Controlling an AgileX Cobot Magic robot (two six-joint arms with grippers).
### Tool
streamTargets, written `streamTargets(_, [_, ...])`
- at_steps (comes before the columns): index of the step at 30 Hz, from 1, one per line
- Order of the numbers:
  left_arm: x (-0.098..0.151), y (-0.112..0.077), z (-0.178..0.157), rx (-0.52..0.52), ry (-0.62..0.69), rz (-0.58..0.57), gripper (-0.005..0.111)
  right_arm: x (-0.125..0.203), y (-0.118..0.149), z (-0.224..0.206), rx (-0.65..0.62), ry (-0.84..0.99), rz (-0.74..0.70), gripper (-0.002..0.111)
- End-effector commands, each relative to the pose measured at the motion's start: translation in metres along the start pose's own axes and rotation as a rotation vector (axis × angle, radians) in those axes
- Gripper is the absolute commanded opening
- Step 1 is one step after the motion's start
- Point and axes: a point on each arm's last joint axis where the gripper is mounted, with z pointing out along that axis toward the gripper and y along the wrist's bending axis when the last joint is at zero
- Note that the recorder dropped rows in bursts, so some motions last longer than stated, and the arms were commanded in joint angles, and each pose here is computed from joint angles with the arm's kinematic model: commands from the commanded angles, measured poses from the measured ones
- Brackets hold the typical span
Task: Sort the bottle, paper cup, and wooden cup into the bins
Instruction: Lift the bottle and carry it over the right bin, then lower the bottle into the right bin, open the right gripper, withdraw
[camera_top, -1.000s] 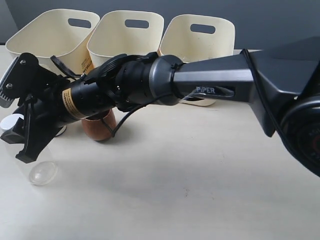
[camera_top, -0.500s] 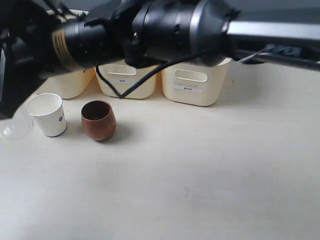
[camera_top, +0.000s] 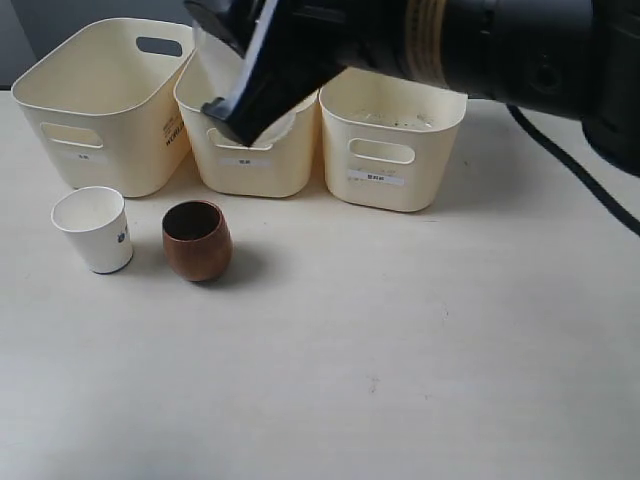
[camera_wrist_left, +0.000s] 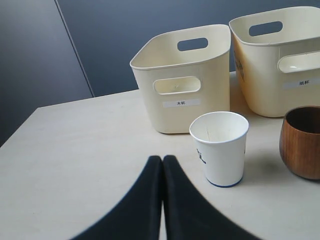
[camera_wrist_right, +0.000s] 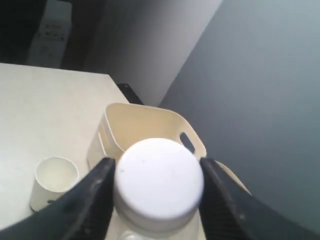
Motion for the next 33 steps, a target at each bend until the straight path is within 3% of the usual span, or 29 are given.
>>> streamTargets(1, [-0.002,0.000,0.000,0.001,-0.004,-0.003,0.000,0.017,-0.016,-0.010,0.097,0.054,-0.001,-0.001])
streamTargets(6, [-0.002,0.000,0.000,0.001,-0.004,-0.003,0.000,0.038,-0.048,-0.012,0.182,0.112,0.056,-0.001])
streamTargets(12, [-0.002,0.000,0.000,0.001,-0.004,-0.003,0.000,0.078,-0.105,-0.022,0.288,0.208,0.126,-0.001])
streamTargets(19, [-0.002,0.000,0.000,0.001,-0.004,-0.003,0.000,0.127,-0.156,0.002,0.237,0.234,0.275,-0.001])
streamTargets(26, [-0.002,0.000,0.000,0.001,-0.004,-0.003,0.000,0.133,-0.179,0.040,0.234,0.164,0.302,-0.001])
streamTargets(33, [-0.002,0.000,0.000,0.001,-0.004,-0.003,0.000,0.169,-0.193,0.083,0.243,0.220,0.332,-0.001])
